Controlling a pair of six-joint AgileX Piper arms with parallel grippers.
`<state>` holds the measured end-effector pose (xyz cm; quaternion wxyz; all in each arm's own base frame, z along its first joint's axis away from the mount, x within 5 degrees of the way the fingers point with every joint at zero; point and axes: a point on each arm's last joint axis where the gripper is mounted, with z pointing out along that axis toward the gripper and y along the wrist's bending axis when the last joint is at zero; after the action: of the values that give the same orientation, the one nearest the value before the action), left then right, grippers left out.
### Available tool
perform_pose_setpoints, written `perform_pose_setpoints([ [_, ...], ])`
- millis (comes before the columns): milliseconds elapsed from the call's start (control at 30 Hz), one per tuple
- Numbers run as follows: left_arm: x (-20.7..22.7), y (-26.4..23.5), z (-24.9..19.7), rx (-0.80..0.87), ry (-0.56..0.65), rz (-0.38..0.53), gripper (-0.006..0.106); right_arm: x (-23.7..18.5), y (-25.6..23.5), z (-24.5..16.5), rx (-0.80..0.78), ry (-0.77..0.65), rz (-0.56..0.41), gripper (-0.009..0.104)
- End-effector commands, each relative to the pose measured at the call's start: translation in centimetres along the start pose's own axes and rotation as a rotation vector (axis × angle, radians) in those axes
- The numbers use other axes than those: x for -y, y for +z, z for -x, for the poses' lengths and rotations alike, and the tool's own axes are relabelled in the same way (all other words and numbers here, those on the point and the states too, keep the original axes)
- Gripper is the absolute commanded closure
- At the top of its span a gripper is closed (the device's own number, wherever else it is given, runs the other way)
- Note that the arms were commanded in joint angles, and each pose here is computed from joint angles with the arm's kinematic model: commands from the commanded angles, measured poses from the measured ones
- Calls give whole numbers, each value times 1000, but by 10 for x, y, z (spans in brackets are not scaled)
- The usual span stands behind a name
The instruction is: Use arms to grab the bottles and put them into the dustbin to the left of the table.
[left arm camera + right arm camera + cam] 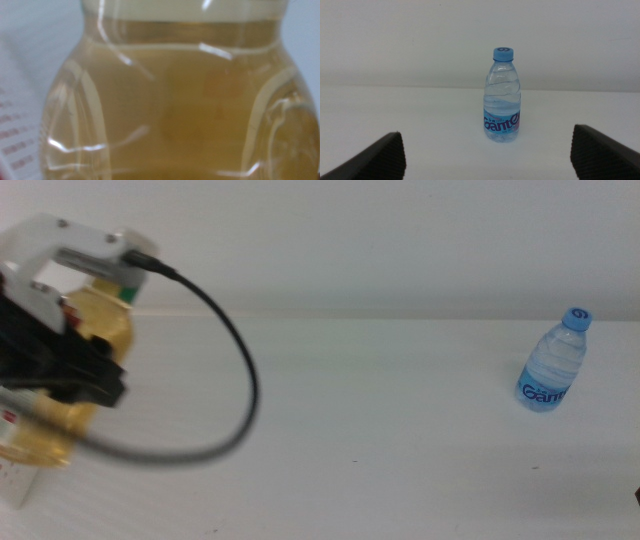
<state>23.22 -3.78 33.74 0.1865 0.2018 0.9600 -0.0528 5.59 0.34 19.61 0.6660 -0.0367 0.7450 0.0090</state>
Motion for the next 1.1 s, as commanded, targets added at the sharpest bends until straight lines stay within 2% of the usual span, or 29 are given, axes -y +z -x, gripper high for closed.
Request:
perform_pose_setpoints([
  [0, -24, -4, 7, -52, 5, 19, 102, 0, 1, -12, -3, -5, -7, 7],
  [133, -68, -1, 17, -86, -21, 45, 102, 0, 1, -12, -3, -5, -7, 7],
  [300, -130, 14, 20, -120, -128, 72, 102, 0, 1, -12, -3, -5, -7, 7],
  [500, -177, 32, 7, -159, -226, 96, 102, 0, 1, -12, -3, -5, -7, 7],
  [733, -207, 36, -4, -112, -281, 180, 102, 0, 1, -12, -3, -5, -7, 7],
  [900, -212, 50, -6, -141, -287, 162, 101, 0, 1, -12, -3, -5, -7, 7],
  [1067, -217, 62, -8, -170, -286, 158, 93, 0, 1, -12, -3, -5, -7, 7],
])
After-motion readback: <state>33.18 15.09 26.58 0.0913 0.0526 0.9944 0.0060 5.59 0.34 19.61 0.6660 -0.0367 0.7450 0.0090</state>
